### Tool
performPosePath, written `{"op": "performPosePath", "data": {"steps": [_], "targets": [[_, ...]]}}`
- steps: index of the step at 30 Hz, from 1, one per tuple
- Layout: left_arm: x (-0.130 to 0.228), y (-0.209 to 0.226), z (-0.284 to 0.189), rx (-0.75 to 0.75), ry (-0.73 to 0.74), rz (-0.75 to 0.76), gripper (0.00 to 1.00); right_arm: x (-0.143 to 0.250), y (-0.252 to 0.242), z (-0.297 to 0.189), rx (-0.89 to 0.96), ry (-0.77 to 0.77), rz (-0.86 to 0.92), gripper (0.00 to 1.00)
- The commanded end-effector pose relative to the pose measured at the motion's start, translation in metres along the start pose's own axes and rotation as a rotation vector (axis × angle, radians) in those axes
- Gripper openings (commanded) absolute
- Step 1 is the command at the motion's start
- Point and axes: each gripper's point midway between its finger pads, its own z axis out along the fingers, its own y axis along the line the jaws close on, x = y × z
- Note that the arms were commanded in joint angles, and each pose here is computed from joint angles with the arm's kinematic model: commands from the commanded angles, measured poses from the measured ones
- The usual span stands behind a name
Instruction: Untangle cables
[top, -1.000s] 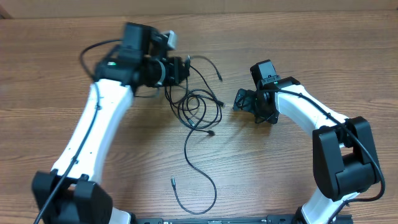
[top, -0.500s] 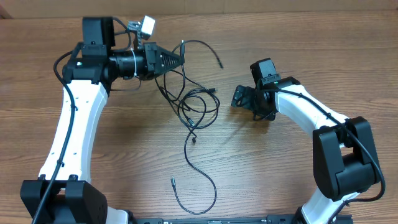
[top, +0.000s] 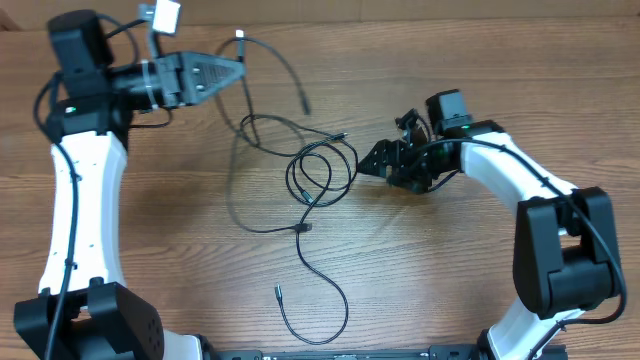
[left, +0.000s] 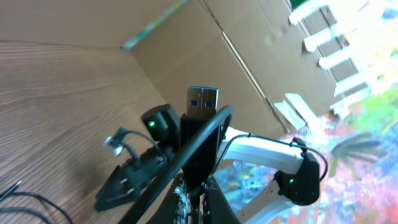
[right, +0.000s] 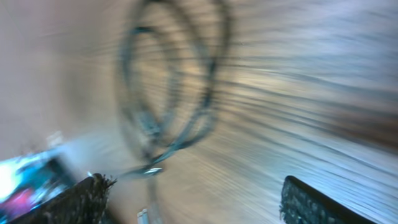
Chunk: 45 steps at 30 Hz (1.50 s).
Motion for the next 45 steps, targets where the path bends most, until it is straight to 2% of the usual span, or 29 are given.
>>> {"op": "performPosePath", "data": {"steps": [1,5,11,18,23,25,27,29,31,34,36,39,41,45], "targets": [[0.001,-0.013,-0.007,0.041,0.007,0.008,0.04,-0.001,0.064,-0.034,-0.37,-0.004,-0.18,0.9],[0.003,-0.012,-0.006,0.038,0.009,-0.01,0.04,-0.004,0.074,-0.043,-0.449,-0.013,-0.201,0.92],[0.006,0.009,-0.005,-0.065,-0.025,-0.129,0.04,0.002,0.078,-0.039,-0.449,0.011,-0.19,0.94],[0.008,0.033,-0.009,-0.193,-0.066,-0.266,0.04,-0.001,0.078,-0.038,-0.442,0.031,-0.068,0.97],[0.009,0.036,-0.01,-0.208,-0.071,-0.296,0.04,0.001,0.08,-0.034,-0.434,0.037,-0.07,0.99],[0.009,0.038,-0.01,-0.216,-0.073,-0.299,0.04,0.004,0.086,-0.034,-0.462,0.037,-0.142,0.98],[0.011,0.042,-0.011,-0.242,-0.079,-0.322,0.04,0.016,0.107,-0.042,-0.593,0.046,-0.315,0.95],[0.015,0.048,-0.012,-0.271,-0.087,-0.387,0.04,0.03,0.129,-0.05,-0.731,0.048,-0.475,0.92],[0.018,0.052,-0.014,-0.296,-0.098,-0.475,0.04,0.035,0.14,-0.049,-0.779,0.042,-0.566,0.89],[0.02,0.052,-0.011,-0.29,-0.1,-0.548,0.04,0.038,0.155,-0.038,-0.781,0.026,-0.698,0.79],[0.022,0.05,-0.008,-0.283,-0.093,-0.565,0.04,0.036,0.163,-0.026,-0.748,0.019,-0.738,0.68],[0.026,0.047,0.002,-0.274,-0.07,-0.591,0.04,0.017,0.17,0.004,-0.573,-0.032,-0.668,0.68],[0.028,0.045,0.006,-0.269,-0.06,-0.608,0.04,0.01,0.177,0.015,-0.519,-0.075,-0.663,0.69],[0.031,0.043,0.012,-0.264,-0.049,-0.64,0.04,0.015,0.204,0.026,-0.532,-0.127,-0.764,0.69]]}}
